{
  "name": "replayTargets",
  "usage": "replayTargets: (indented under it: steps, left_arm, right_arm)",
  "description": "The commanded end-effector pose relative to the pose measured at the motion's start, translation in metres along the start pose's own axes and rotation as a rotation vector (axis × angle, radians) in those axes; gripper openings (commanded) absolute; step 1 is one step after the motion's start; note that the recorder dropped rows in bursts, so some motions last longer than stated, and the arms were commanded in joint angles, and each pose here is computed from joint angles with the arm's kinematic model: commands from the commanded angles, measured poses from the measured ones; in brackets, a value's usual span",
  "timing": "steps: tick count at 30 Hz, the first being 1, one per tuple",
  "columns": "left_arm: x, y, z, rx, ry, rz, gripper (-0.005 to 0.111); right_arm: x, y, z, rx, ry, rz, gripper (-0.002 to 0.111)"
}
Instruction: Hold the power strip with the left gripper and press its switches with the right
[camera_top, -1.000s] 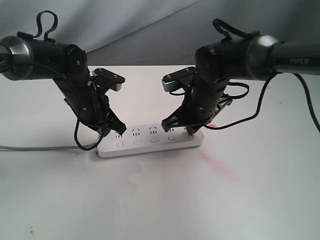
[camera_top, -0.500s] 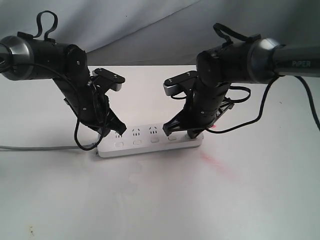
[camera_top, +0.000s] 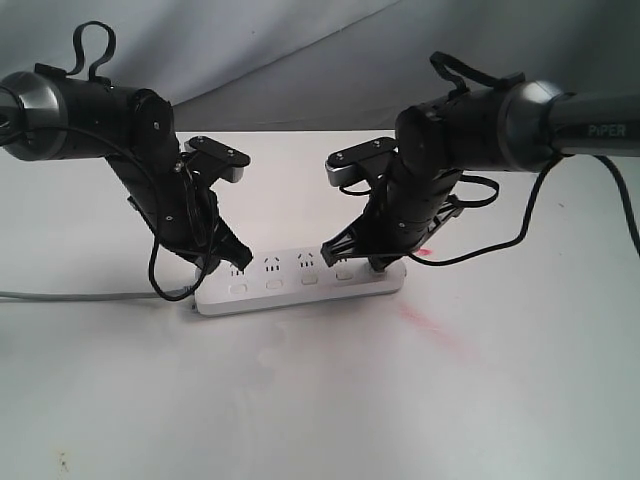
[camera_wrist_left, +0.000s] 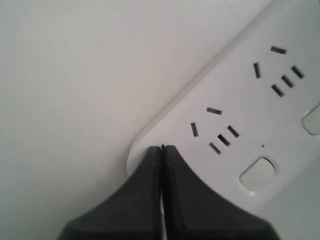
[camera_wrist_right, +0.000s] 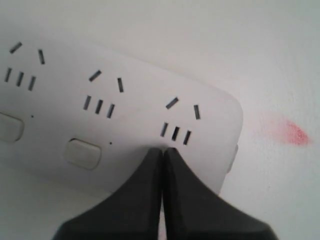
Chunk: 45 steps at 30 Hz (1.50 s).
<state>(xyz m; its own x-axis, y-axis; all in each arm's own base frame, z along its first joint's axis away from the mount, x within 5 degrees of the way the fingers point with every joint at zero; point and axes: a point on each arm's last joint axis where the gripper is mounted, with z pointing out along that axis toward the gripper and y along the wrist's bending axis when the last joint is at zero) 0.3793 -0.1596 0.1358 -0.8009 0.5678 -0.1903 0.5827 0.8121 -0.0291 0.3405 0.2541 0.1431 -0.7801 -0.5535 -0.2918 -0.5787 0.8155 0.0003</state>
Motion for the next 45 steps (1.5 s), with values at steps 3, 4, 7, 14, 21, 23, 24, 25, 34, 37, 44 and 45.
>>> replayTargets:
  steps: [3,4,7,14,21,23,24,25,34,37,44,45]
  left_arm:
    - [0.002,-0.002,0.007,0.003,0.030,-0.003,0.000]
    - [0.002,-0.002,0.007,0.003,0.030,-0.003,0.000]
    - [0.002,-0.002,0.007,0.003,0.030,-0.003,0.000]
    - [0.002,-0.002,0.007,0.003,0.030,-0.003,0.000]
    - [0.002,-0.002,0.007,0.003,0.030,-0.003,0.000]
    - [0.002,-0.002,0.007,0.003,0.030,-0.003,0.000]
    - [0.002,-0.002,0.007,0.003,0.030,-0.003,0.000]
    - [0.002,-0.002,0.007,0.003,0.030,-0.003,0.000]
    - [0.002,-0.002,0.007,0.003,0.030,-0.003,0.000]
    - [0.002,-0.002,0.007,0.002,0.028,-0.003,0.000]
    - [0.002,-0.002,0.007,0.002,0.028,-0.003,0.000]
    - [0.002,-0.002,0.007,0.002,0.028,-0.003,0.000]
  right_arm:
    - [0.003,0.001,0.002,-0.007,0.016,0.006,0.000]
    - [0.003,0.001,0.002,-0.007,0.017,0.006,0.000]
    - [0.004,0.001,0.002,-0.006,0.029,0.006,0.000]
    - [0.019,0.000,0.016,-0.006,0.025,0.014,0.000]
    - [0.024,0.000,0.026,-0.005,0.055,0.031,0.000]
    - [0.026,0.000,0.031,-0.004,0.069,0.031,0.000]
    - [0.026,0.000,0.031,-0.004,0.067,0.031,0.000]
    - [0.025,0.000,0.029,-0.005,0.060,0.031,0.000]
    - [-0.002,0.012,-0.027,-0.030,-0.150,-0.010,0.000]
    - [-0.002,0.027,-0.026,-0.041,-0.160,-0.067,0.000]
    - [0.004,0.045,-0.004,-0.045,-0.112,-0.122,0.000]
    - [0.005,0.045,-0.002,-0.044,-0.106,-0.122,0.000]
